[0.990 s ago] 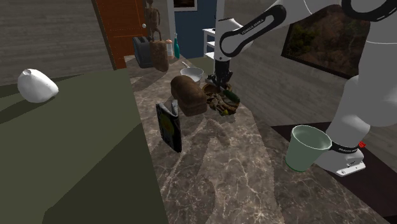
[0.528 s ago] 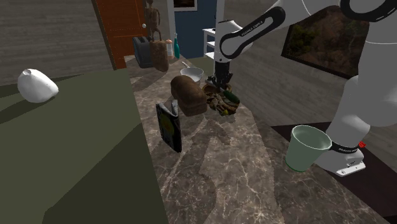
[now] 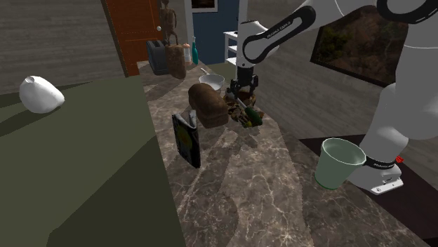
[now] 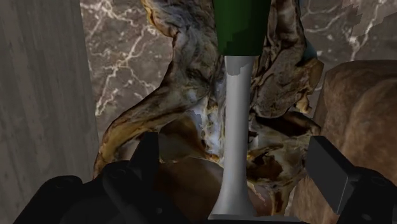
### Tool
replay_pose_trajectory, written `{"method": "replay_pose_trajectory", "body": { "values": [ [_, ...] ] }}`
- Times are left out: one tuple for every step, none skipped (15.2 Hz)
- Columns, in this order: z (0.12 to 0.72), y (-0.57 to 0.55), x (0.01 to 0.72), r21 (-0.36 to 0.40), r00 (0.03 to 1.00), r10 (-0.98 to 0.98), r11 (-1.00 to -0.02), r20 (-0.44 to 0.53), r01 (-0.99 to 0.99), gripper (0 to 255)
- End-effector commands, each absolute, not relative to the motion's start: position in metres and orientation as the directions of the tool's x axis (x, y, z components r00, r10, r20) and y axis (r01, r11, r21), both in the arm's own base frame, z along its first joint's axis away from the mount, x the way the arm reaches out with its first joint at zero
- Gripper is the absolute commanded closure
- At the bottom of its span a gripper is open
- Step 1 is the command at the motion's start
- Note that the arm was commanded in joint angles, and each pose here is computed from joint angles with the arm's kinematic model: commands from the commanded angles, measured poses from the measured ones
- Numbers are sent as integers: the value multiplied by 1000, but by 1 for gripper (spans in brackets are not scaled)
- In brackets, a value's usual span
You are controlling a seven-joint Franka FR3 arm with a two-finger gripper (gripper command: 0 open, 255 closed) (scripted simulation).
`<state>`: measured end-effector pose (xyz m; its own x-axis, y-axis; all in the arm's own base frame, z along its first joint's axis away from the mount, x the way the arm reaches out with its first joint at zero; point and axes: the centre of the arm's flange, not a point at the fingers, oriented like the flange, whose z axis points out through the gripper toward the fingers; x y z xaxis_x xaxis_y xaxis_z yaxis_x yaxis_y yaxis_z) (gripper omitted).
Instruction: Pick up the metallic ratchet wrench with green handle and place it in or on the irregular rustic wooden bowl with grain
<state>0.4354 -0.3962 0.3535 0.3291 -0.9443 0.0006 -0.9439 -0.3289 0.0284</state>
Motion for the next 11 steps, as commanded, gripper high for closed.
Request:
{"method": "replay_pose_trajectory", "body": {
  "values": [
    [374,-396,436,28,329,-944,-329,1,-944,0],
    [387,-396,436,28,329,-944,-329,1,-944,0],
    [398,-396,436,28,329,-944,-329,1,-944,0],
    [398,-396,436,28,329,-944,-329,1,-944,0],
    [398,-396,436,28,329,-944,-329,1,-944,0],
    [398,-396,436,28,329,-944,-329,1,-944,0],
    [398,-396,436,28,329,-944,-329,1,-944,0],
    [398,-396,436,28,329,-944,-329,1,-944,0],
    [398,-396,436,28,329,-944,-329,1,-944,0],
    [398,-396,436,28,329,-944,-329,1,-944,0],
    [398,-396,436,28,329,-944,-329,1,-944,0]
  ]
}}
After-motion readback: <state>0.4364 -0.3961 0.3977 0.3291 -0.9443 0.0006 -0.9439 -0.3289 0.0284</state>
